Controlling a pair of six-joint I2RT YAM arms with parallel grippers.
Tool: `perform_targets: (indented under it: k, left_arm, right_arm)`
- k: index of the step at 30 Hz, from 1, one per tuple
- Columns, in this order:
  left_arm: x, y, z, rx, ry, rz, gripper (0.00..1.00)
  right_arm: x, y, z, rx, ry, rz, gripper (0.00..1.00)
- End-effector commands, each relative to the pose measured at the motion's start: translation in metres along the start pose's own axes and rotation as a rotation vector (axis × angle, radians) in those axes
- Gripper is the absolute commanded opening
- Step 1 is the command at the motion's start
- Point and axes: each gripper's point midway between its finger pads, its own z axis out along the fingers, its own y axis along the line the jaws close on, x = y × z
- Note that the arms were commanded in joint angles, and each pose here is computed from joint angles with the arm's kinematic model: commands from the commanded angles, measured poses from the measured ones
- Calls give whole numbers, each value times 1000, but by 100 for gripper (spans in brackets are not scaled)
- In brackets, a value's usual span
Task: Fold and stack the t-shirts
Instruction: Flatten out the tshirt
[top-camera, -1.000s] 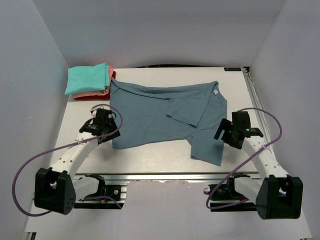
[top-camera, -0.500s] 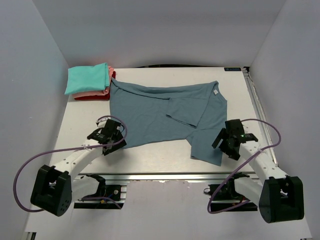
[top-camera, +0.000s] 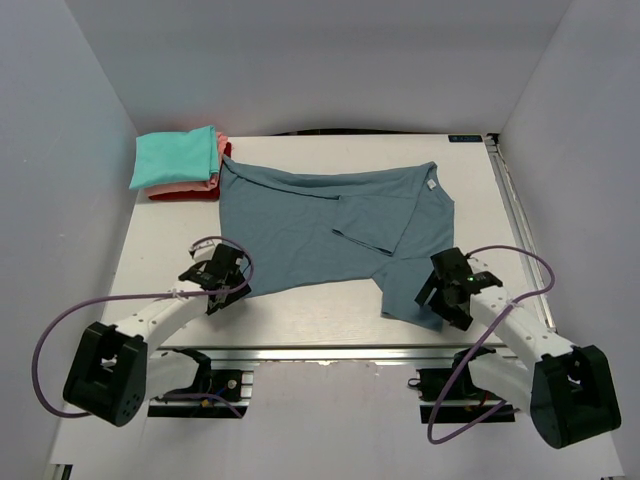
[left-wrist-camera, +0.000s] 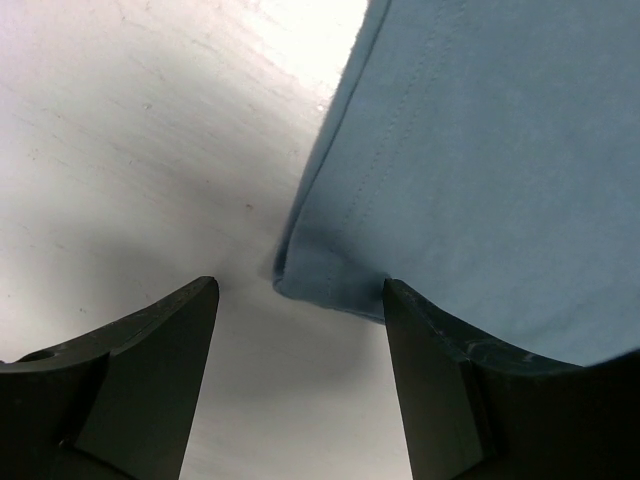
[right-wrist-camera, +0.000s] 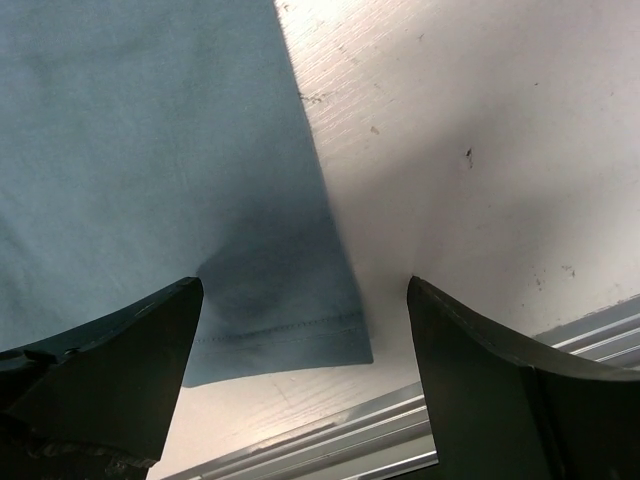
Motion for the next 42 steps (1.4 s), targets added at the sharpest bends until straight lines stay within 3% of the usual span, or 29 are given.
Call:
perform_targets:
  k: [1,12,13,14,17,18,19,20,23,27,30,31,32,34,42]
  left_arm:
    - [-3,2,4,-11,-34,-14,78]
    - [-8,0,8,-19,-55,-21,77]
    - [-8,-1,8,-19,-55,-23,76]
    - [-8,-1,8,-17,-56,-22,74]
    - [-8,0,8,-19,-58,-27,73]
    - [-9,1,8,-24,-64,-30,72]
    - [-9,1,8,-22,-69,-32,70]
    - [-10,2,7,-20,-75,-37,61]
    - [-12,1,8,-16,-88,-50,56]
    - [-14,0,10,-20,-99,-59,63]
    - [-15,-10,11,11,-87,-65,62]
    - [-12,-14,13,25,-72,-75,56]
    - [-7,-22,14,69,-50,-81,42]
    - [-1,-27,15,93,-23,-95,0]
    - [-29,-9,-9,19,-118,-80,0]
  right_arm:
    - [13,-1,-1,23,17,18,89]
    - [28,6,-6,69,45,-14,88]
    - [29,5,-5,78,50,-18,68]
    - [31,5,-4,77,56,-17,58]
    - [36,6,-1,71,74,-19,35]
    - [39,9,0,61,86,-18,14]
    - [41,9,0,61,94,-18,13]
    - [42,9,1,59,97,-18,1]
    - [45,8,2,66,104,-29,0]
    - [45,9,2,62,102,-32,0]
    - [45,9,2,57,100,-35,0]
    - [44,9,2,56,98,-35,0]
    - [45,9,2,57,98,-35,0]
    - [44,9,1,50,95,-33,0]
    - [36,12,-5,37,62,-34,0]
